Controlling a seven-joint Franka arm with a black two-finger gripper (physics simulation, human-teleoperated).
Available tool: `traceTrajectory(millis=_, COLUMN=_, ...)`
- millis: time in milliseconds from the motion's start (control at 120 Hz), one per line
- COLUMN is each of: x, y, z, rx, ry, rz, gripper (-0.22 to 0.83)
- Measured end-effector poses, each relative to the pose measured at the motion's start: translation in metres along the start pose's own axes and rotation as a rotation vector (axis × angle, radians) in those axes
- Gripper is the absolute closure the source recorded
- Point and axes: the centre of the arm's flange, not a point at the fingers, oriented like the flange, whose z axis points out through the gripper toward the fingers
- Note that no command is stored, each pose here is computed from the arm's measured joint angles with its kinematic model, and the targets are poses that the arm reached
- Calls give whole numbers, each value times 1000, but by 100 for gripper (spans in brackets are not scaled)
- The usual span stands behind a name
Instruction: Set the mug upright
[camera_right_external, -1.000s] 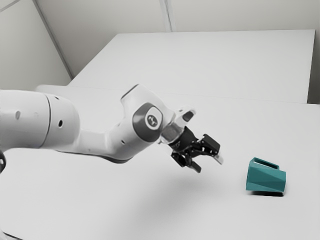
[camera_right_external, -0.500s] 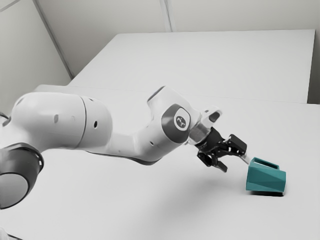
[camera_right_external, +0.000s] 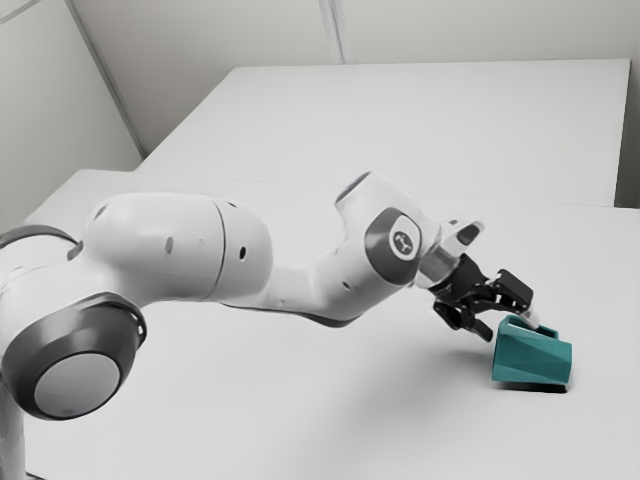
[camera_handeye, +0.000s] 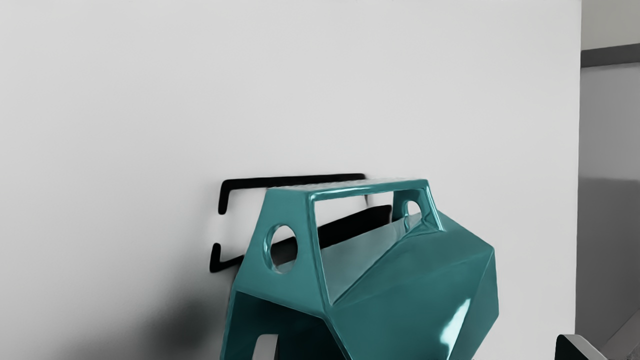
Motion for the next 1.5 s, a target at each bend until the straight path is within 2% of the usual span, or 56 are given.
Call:
traceTrajectory(millis=208, x=7, y=-4, z=23, rx=-23, ry=-39, rz=10, gripper=0)
traceTrajectory(millis=275, x=8, y=-3, z=25, rx=-29, ry=-47, rz=20, gripper=3)
traceTrajectory(millis=367, x=10, y=1, z=27, rx=-38, ry=-53, rz=37, gripper=13)
traceTrajectory(millis=517, x=12, y=8, z=28, rx=-48, ry=-62, rz=64, gripper=38)
traceTrajectory(millis=833, x=14, y=23, z=24, rx=-55, ry=-60, rz=108, gripper=65)
traceTrajectory(millis=1025, x=11, y=31, z=23, rx=-63, ry=-61, rz=121, gripper=68)
traceTrajectory(millis=1175, x=6, y=46, z=20, rx=-71, ry=-59, rz=138, gripper=76)
traceTrajectory(millis=1342, x=0, y=64, z=12, rx=-68, ry=-53, rz=160, gripper=78)
traceTrajectory(millis=1500, x=5, y=68, z=-17, rx=-25, ry=-26, rz=192, gripper=78)
